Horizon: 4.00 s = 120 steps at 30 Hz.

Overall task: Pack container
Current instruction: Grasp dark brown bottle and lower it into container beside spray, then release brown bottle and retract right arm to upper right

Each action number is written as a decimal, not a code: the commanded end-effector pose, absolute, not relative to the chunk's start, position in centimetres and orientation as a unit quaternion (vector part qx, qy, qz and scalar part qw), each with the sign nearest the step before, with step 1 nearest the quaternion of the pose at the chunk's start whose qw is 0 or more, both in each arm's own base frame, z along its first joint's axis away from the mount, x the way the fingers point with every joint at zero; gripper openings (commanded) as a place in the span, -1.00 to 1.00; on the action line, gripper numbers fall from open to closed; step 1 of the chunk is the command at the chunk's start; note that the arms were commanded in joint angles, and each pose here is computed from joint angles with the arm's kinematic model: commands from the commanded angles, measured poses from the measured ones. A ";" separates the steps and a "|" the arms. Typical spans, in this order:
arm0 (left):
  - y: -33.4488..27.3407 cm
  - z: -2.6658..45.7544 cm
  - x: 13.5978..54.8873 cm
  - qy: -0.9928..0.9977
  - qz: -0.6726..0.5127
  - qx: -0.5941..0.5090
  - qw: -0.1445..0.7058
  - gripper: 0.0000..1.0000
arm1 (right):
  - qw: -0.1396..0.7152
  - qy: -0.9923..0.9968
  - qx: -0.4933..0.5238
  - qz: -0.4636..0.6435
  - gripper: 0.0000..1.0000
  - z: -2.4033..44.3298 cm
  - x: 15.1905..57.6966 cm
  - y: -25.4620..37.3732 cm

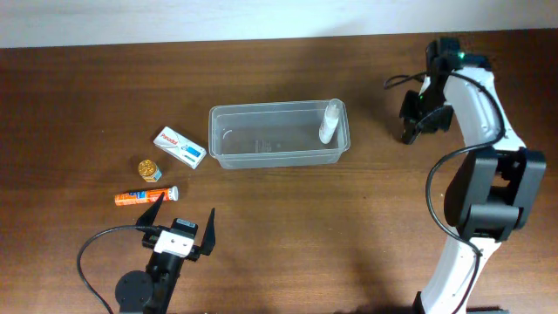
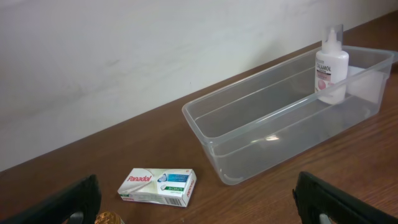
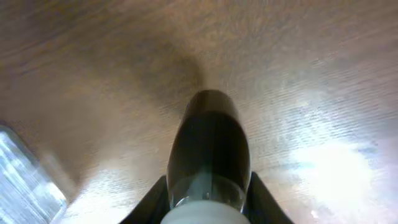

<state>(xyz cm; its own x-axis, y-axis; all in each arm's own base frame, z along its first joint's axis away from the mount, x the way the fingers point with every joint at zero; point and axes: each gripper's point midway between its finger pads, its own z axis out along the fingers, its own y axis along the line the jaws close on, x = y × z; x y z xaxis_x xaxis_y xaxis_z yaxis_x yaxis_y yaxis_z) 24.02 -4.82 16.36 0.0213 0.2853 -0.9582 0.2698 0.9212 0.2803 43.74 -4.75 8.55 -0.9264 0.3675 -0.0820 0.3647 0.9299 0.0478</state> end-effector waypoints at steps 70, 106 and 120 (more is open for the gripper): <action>-4.6 16.2 24.1 0.701 0.008 0.194 0.687 0.99 | 0.049 0.994 -0.099 -0.026 -0.60 7.8 40.3 15.7; -4.6 16.2 24.1 0.701 0.008 0.194 0.686 0.99 | 0.124 0.985 -0.117 0.018 0.33 18.2 42.2 17.8; -4.6 16.2 24.1 0.700 0.008 0.194 0.687 0.99 | 0.220 0.975 0.021 -0.020 0.97 28.3 44.8 5.1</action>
